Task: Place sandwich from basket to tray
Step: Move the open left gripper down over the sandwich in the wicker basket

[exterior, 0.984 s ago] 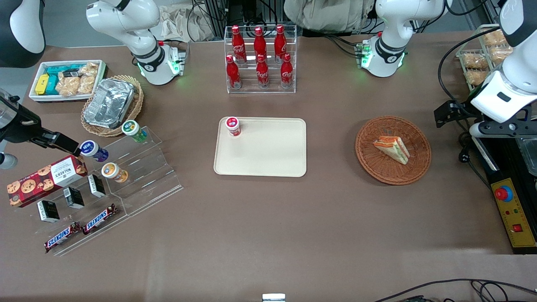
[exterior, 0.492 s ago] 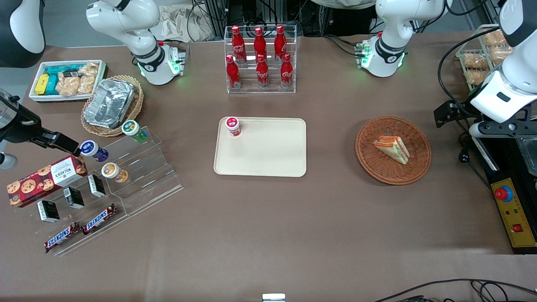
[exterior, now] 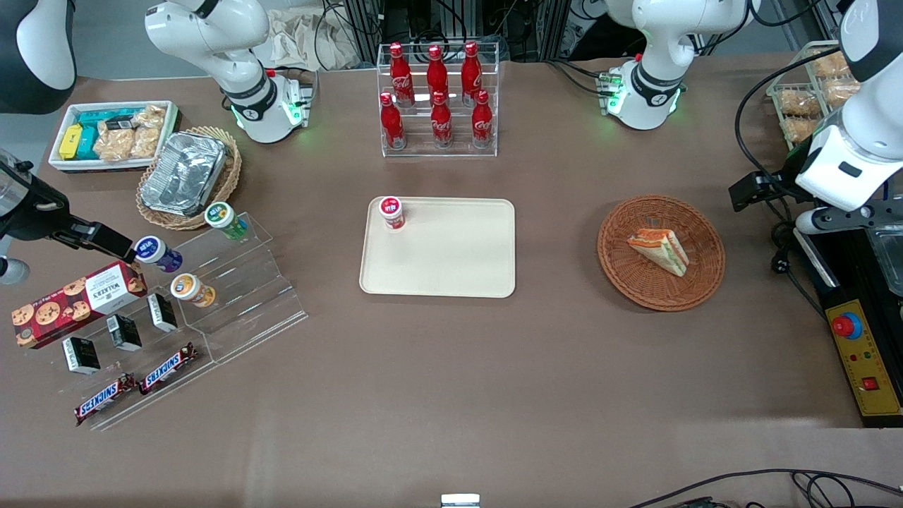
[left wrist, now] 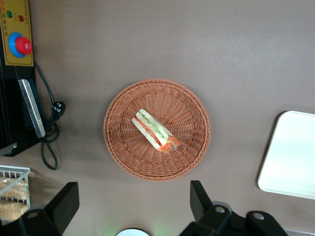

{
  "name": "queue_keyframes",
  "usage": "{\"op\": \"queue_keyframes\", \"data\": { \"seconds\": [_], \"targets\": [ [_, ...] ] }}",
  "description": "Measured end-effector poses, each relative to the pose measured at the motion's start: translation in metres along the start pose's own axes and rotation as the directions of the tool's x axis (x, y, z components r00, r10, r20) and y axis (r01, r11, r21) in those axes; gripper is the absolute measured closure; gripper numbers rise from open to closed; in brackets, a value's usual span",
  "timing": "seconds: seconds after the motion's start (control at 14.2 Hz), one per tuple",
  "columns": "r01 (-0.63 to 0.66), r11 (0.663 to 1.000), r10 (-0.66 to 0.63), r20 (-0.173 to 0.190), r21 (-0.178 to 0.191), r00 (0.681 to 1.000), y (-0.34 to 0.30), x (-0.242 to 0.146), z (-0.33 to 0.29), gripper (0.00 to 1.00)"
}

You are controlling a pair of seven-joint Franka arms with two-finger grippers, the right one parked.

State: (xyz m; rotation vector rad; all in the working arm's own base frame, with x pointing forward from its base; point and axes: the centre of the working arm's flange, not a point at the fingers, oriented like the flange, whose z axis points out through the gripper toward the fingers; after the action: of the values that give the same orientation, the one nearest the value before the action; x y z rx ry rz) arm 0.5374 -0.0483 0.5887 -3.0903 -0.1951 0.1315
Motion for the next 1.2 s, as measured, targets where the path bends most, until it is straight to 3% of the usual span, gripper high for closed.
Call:
{"op": "queue_keyframes", "data": {
  "seconds": [0.42,0.7,0.91,1.2],
  "targets": [
    [0.214,0.977,-0.215,0.04,0.023,0.976,-0.001,-0.006,0.034,0.0],
    [0.332,0.943,-0.332,-0.023,-0.003,0.943,-0.003,-0.023,0.083,0.0],
    [0.449,0.892,-0.452,-0.083,-0.053,0.888,-0.002,-0.037,0.129,0.0],
    [0.546,0.833,-0.553,-0.102,-0.094,0.827,0.0,-0.059,0.21,0.0]
  ]
}}
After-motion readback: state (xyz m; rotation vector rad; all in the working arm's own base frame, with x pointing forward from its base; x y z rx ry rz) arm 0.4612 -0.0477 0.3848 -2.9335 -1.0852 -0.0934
